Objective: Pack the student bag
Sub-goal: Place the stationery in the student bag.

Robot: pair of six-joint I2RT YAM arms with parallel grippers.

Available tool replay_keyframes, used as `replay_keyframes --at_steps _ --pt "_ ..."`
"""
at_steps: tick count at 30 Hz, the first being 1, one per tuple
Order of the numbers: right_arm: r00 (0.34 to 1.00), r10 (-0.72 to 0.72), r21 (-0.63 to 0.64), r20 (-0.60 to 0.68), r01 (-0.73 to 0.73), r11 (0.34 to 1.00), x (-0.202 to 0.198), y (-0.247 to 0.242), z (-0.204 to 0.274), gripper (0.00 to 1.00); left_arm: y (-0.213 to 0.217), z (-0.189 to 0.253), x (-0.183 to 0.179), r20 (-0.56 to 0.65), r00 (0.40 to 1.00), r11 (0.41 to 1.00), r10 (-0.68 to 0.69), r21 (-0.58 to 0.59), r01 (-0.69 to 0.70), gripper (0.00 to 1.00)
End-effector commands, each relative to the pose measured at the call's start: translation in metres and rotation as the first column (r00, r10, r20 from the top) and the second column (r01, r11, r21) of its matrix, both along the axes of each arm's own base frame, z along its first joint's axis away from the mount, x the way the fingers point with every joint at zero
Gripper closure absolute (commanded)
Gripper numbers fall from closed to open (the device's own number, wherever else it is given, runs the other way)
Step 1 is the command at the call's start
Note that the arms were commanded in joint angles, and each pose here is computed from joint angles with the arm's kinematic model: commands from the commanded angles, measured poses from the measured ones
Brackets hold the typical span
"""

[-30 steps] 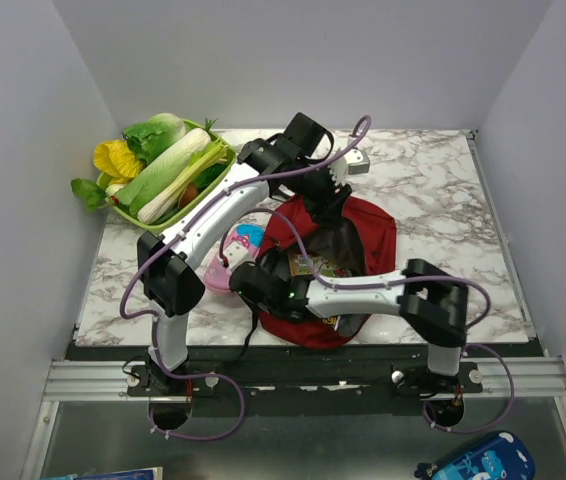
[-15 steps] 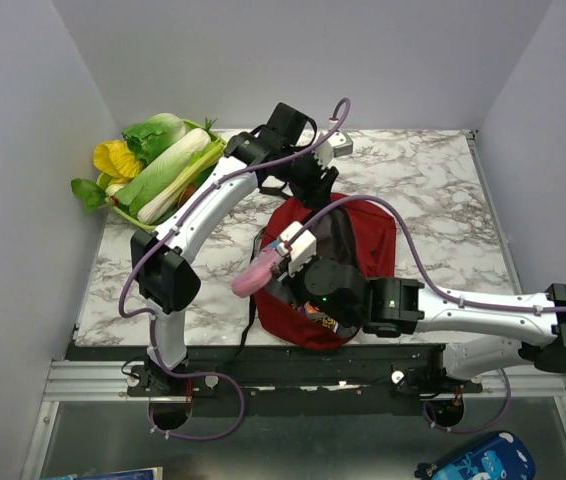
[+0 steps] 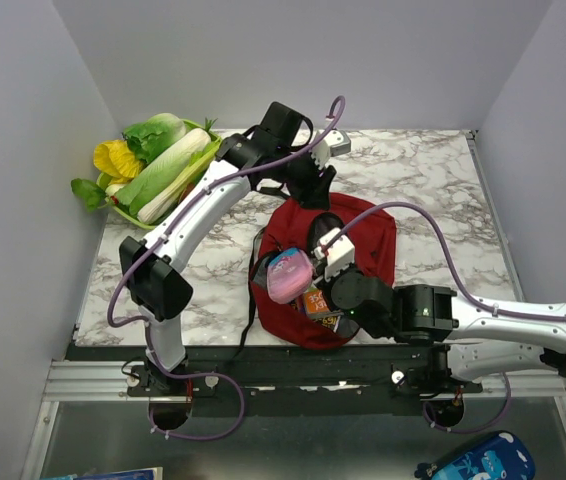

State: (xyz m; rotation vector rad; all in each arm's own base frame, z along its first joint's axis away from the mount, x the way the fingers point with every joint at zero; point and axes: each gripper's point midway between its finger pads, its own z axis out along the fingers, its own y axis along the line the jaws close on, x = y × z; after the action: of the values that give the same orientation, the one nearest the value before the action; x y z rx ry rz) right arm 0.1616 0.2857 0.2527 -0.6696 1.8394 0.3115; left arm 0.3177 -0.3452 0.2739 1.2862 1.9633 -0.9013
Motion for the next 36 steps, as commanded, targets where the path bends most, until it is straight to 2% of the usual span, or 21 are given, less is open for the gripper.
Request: replay_keyframes --at_steps 1,6,11,16,20,21,25,27,29,30,36 --pt "0.996 -0.093 -0.029 -0.018 0.092 0.995 0.0 -0.027 -0.018 0.99 -0.004 0.04 -0.024 0.044 0.998 0.996 -0.038 -0.079 0.041 0.48" --pt "0.992 -0.111 -0.079 -0.064 0.106 0.991 -0.004 -0.032 -0.052 0.99 -0.006 0.064 -0.038 0.057 0.996 0.989 -0.064 -0.13 0.071 0.49" --pt "0.981 -0.171 -0.144 -0.089 0.157 0.977 -0.003 -0.03 -0.087 0.99 -0.01 0.082 -0.067 0.069 0.988 0.974 -0.135 -0.173 0.145 0.51" --pt "0.97 -0.224 -0.145 -0.099 0.209 0.967 -0.003 -0.042 -0.09 0.99 -0.009 0.076 -0.077 0.051 0.987 0.973 -0.153 -0.168 0.16 0.52" --pt "0.959 -0.257 -0.138 -0.116 0.241 0.961 -0.007 -0.063 -0.089 0.99 -0.003 0.048 -0.081 0.029 0.985 0.978 -0.17 -0.121 0.172 0.51" --pt "0.958 -0.262 -0.14 -0.119 0.245 0.959 -0.008 -0.067 -0.091 0.99 0.001 0.034 -0.083 0.004 0.985 0.981 -0.172 -0.095 0.172 0.48" --pt "0.952 -0.269 -0.121 -0.145 0.253 0.96 -0.012 -0.075 -0.096 0.99 0.02 0.014 -0.101 0.034 0.968 0.967 -0.25 -0.033 0.251 0.19" --pt "0.95 -0.272 -0.12 -0.152 0.256 0.959 -0.013 -0.074 -0.099 0.99 0.028 0.001 -0.107 0.046 0.958 0.959 -0.284 -0.002 0.284 0.14" --pt "0.948 -0.279 -0.124 -0.155 0.262 0.957 -0.013 -0.074 -0.104 0.99 0.034 0.0 -0.108 0.085 0.957 0.961 -0.277 0.01 0.277 0.04" --pt "0.948 -0.279 -0.122 -0.155 0.262 0.957 -0.013 -0.073 -0.104 0.99 0.035 -0.006 -0.105 0.098 0.957 0.962 -0.273 0.017 0.273 0.01" --pt "0.948 -0.277 -0.12 -0.155 0.26 0.958 -0.012 -0.071 -0.105 0.99 0.041 -0.041 -0.08 0.145 0.966 0.973 -0.216 0.12 0.199 0.01"
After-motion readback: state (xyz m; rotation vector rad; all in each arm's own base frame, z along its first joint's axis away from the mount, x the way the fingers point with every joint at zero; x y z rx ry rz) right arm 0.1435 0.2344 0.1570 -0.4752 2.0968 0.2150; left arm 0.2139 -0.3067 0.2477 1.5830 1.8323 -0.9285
